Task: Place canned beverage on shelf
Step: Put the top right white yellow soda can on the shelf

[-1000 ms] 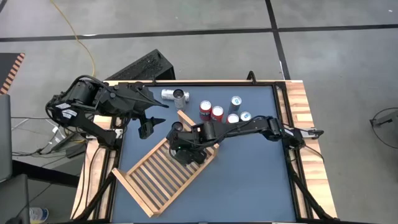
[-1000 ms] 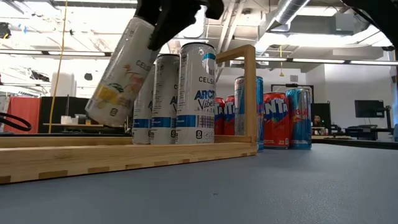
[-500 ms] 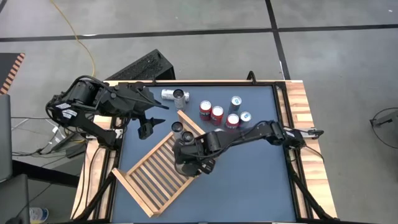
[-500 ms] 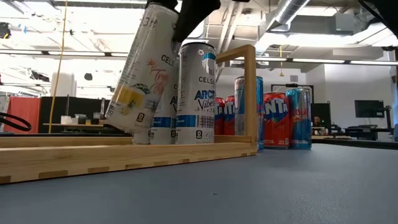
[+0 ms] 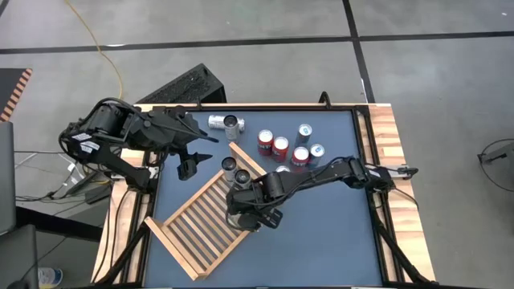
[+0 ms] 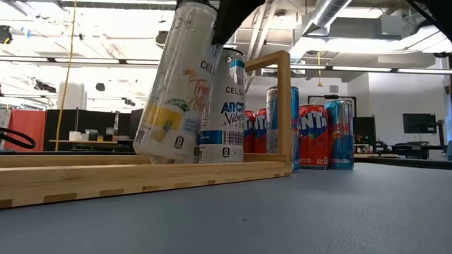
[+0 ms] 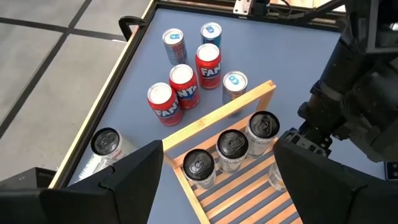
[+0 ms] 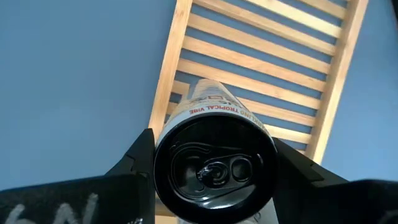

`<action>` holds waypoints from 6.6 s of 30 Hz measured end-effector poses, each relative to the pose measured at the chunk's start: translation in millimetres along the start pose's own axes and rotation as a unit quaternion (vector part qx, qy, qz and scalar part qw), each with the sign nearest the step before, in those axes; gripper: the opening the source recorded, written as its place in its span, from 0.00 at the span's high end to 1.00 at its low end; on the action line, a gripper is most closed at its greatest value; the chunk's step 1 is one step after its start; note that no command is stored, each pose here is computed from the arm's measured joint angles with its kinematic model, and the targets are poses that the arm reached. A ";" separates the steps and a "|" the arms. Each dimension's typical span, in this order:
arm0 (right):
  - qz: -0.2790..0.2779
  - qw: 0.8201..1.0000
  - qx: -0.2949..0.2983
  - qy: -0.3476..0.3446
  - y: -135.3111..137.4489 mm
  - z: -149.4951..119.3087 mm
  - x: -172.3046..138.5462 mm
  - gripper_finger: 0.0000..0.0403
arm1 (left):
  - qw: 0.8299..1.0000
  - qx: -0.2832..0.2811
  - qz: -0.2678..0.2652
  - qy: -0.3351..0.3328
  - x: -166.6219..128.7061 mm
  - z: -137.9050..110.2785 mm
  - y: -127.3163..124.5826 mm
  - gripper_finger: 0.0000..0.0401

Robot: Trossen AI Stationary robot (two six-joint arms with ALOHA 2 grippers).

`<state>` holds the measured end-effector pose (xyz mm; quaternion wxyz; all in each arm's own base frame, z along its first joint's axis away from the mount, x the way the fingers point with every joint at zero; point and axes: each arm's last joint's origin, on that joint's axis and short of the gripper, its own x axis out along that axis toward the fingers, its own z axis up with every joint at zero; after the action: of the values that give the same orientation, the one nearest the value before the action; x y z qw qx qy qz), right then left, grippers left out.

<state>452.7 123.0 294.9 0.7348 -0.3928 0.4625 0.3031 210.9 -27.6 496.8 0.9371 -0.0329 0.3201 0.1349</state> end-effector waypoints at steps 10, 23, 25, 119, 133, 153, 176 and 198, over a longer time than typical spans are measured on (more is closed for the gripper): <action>0.020 1.000 0.020 -0.005 -4.8 -7.6 3.3 0.54 | 1.000 0.007 0.001 0.009 4.8 0.1 -2.1 0.26; 0.027 0.997 0.074 0.006 -9.2 -15.9 3.4 0.37 | 1.000 0.007 0.001 0.008 4.5 0.1 -2.0 0.26; 0.022 0.997 0.075 0.000 -9.6 -14.3 2.6 0.37 | 1.000 0.006 0.001 0.008 4.5 0.1 -2.0 0.26; -0.219 0.890 0.373 -0.141 84.2 -158.5 -328.6 0.36 | 0.992 -0.077 -0.004 -0.103 189.9 -162.9 -140.5 0.26; -0.215 0.888 0.380 -0.141 84.5 -158.7 -328.2 0.36 | 0.994 -0.060 0.019 -0.088 198.2 -169.9 -141.9 0.26; -0.212 0.885 0.388 -0.143 85.0 -158.3 -328.1 0.36 | 0.997 -0.016 0.030 -0.073 189.7 -162.8 -142.9 0.26; -0.210 0.886 0.388 -0.144 85.0 -158.2 -328.1 0.36 | 0.997 -0.023 0.039 -0.068 197.5 -162.1 -148.9 0.26; -0.207 0.883 0.396 -0.143 85.6 -158.6 -327.7 0.36 | 0.997 -0.044 0.031 -0.059 207.2 -166.5 -150.7 0.26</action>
<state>186.1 3.6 528.6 0.9333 -0.1088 0.3419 -0.0114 311.0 -149.2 235.0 0.9475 -0.0564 0.2584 0.1795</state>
